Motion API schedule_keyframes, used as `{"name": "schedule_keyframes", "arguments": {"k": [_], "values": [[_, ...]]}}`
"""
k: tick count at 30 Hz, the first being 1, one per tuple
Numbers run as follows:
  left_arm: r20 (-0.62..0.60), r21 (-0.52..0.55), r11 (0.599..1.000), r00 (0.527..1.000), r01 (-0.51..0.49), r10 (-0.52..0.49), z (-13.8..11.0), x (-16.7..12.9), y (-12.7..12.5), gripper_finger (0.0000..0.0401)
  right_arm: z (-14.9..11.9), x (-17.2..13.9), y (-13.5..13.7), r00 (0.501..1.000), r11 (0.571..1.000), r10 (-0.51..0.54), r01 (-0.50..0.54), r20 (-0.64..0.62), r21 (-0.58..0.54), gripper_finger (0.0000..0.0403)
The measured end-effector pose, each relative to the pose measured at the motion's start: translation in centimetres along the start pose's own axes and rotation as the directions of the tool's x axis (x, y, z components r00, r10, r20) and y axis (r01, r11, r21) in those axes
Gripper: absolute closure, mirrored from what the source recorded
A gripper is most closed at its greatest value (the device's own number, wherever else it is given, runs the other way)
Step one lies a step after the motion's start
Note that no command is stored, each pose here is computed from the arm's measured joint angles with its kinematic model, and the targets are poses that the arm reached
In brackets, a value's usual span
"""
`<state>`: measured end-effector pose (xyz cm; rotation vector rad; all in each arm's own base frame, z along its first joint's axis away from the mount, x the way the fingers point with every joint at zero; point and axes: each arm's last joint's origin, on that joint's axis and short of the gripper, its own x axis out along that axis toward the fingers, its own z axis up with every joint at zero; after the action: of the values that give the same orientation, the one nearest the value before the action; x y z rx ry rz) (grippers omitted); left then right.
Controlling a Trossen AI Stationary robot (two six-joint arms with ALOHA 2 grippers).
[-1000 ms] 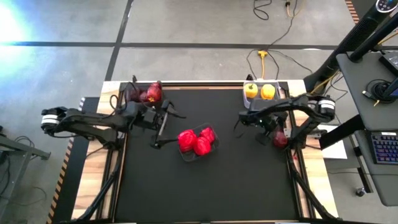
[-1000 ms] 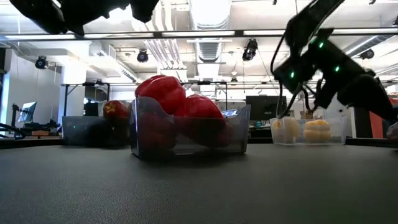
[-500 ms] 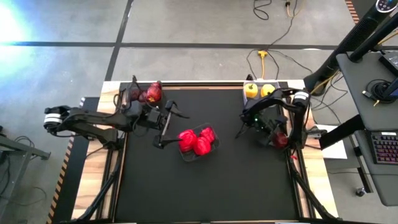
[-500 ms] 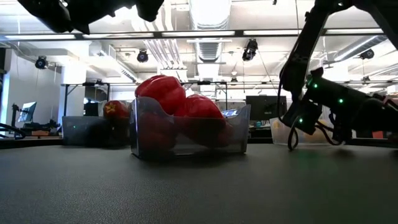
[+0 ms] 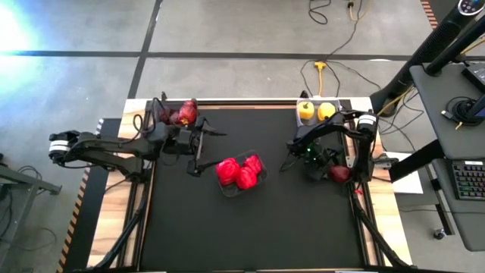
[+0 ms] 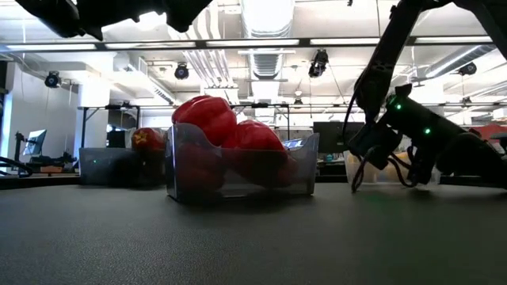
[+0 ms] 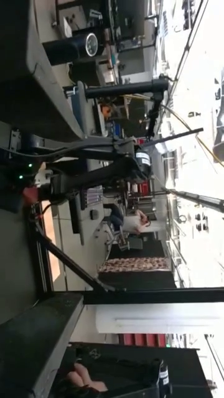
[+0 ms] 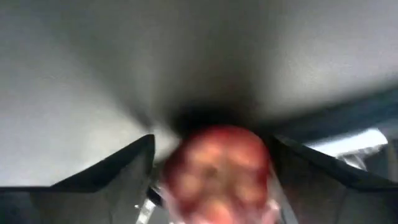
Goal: Sort produce into baskets
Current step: Put the red apple into the top black bin
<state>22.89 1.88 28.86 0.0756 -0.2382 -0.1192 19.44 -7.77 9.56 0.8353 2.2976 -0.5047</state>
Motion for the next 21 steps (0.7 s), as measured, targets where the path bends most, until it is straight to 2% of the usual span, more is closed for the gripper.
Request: {"name": "schedule_keyframes", "arguments": {"k": [2, 7, 12, 15, 18, 21], "values": [[-0.002, 0.0, 1.0, 1.0, 0.001, -0.001, 0.0, 0.0, 0.0, 0.0005, -0.7, -0.1, -0.1, 0.998, 0.999, -0.039, 0.04, -0.042, 0.009, 0.0118], [-0.003, -0.005, 1.0, 1.0, 0.0, 0.0, -0.1, 0.0, 0.0, 0.0005, -1.5, -0.5, 0.1, 0.998, 0.999, -0.051, 0.051, -0.026, 0.002, 0.0158], [-0.015, -0.024, 1.0, 1.0, 0.0, -0.001, -0.2, 0.0, 0.0, 0.0005, -1.9, -1.1, 0.2, 0.998, 0.998, -0.064, 0.064, -0.013, -0.002, 0.0158], [-0.031, -0.016, 1.0, 0.999, -0.01, 0.009, -0.2, -0.1, 0.0, 0.0005, -2.3, -2.4, 0.9, 0.997, 0.998, -0.062, 0.063, 0.042, -0.025, 0.0156], [-0.07, 0.016, 0.993, 0.99, -0.12, 0.12, -0.4, -0.2, 0.3, 0.0005, -3.3, -4.4, 1.7, 0.99, 0.996, -0.056, 0.064, 0.126, -0.058, 0.0159], [-0.14, 0.063, 0.969, 0.959, -0.239, 0.246, -1.1, -0.3, 0.7, 0.0005, -4.4, -7.0, 2.4, 0.964, 0.994, -0.051, 0.074, 0.261, -0.082, 0.0165]]}}
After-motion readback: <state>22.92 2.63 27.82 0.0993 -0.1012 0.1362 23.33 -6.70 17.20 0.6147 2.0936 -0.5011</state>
